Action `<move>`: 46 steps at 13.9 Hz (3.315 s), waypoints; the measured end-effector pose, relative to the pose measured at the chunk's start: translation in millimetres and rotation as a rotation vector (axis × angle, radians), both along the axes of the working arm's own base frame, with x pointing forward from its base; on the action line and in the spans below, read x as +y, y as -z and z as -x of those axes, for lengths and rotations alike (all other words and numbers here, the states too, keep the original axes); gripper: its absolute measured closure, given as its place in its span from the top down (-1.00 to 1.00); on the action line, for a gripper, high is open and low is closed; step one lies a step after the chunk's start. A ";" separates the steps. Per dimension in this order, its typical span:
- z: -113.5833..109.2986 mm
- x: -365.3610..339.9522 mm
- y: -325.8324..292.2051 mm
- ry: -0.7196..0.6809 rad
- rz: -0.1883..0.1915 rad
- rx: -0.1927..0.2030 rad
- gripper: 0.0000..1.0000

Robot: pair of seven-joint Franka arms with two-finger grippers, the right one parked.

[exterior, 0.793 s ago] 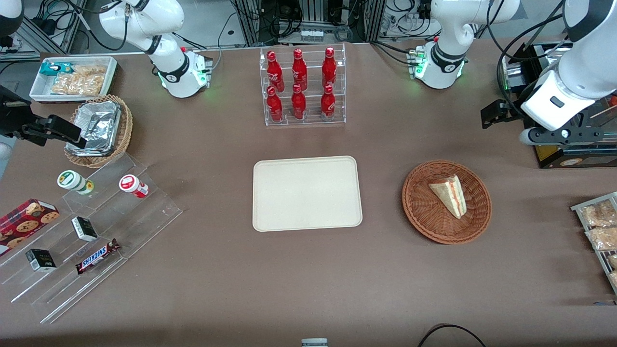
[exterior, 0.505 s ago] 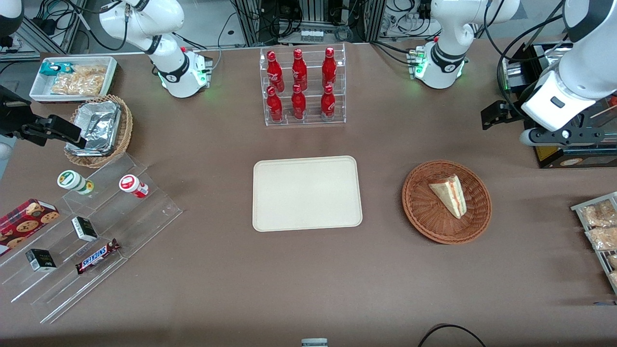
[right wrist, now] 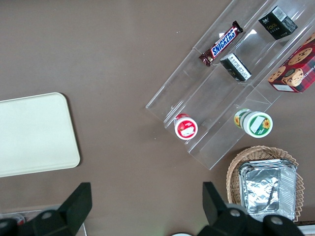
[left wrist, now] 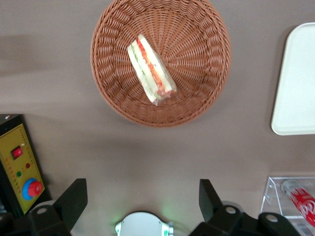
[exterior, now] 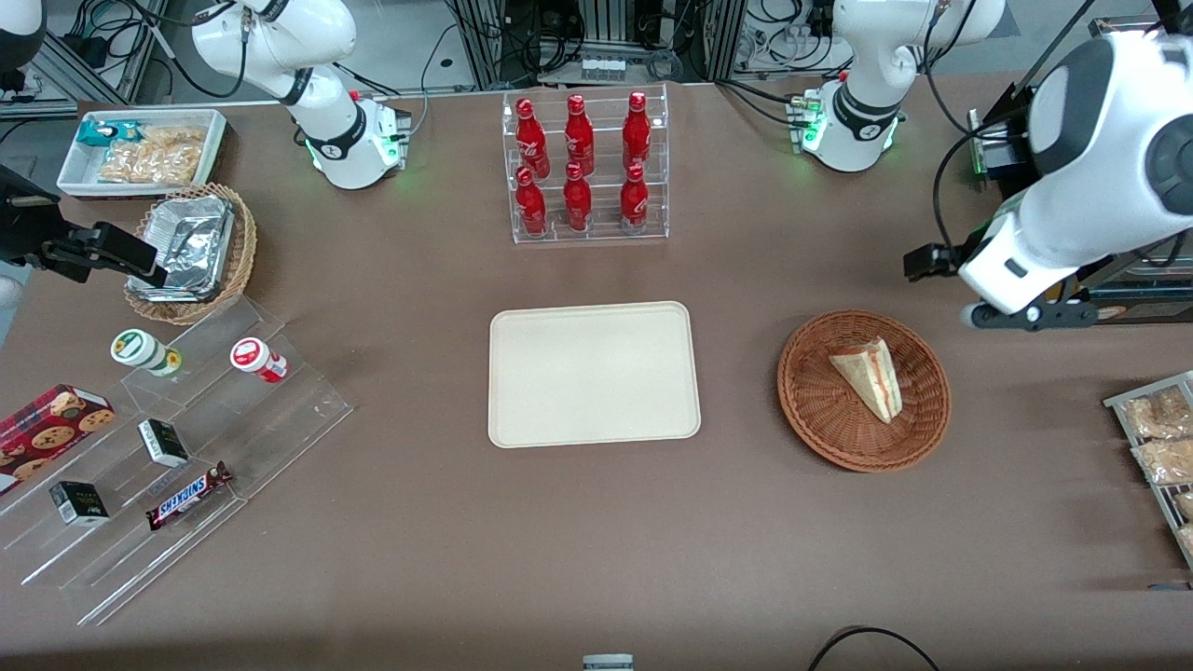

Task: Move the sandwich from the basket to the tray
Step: 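Move the left gripper down over the wrapped sandwich in the wicker basket, then close the left gripper on the sandwich and lift it from the basket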

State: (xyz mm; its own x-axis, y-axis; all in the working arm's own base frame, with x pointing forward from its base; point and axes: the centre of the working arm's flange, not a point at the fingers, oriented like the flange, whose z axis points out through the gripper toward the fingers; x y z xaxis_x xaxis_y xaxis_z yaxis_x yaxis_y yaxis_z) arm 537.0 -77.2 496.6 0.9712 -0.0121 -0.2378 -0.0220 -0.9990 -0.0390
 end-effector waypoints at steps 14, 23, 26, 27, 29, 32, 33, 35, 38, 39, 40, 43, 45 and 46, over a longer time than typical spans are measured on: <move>17.8 3.5 162.1 -0.085 0.015 -0.171 1.00; 10.1 2.0 200.7 -0.611 -0.056 -0.194 1.00; 10.3 2.0 223.2 -0.632 -0.069 -0.173 1.00; 9.8 1.9 231.0 -0.633 -0.070 -0.170 1.00; 9.8 1.9 245.4 -0.632 -0.074 -0.160 1.00; 9.3 1.7 251.4 -0.627 -0.073 -0.159 0.89; 8.7 1.7 250.7 -0.625 -0.072 -0.161 0.67; 7.6 1.5 249.6 -0.623 -0.070 -0.163 0.21; 4.1 1.1 244.0 -0.608 -0.062 -0.175 -0.31; 2.0 0.8 239.1 -0.600 -0.058 -0.180 -0.45; -1.0 0.4 230.9 -0.595 -0.057 -0.182 -0.59; -9.2 -2.7 184.4 -0.575 -0.083 -0.124 -0.63; -12.4 -12.1 148.8 -0.550 -0.101 -0.080 -0.67; -13.8 -21.6 134.0 -0.531 -0.104 -0.070 -0.71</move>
State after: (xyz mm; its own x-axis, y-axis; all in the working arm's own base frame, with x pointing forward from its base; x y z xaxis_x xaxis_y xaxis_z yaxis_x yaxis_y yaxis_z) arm 550.8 -98.7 362.6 0.8509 0.5046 -0.1464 0.4908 -0.8628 -0.1214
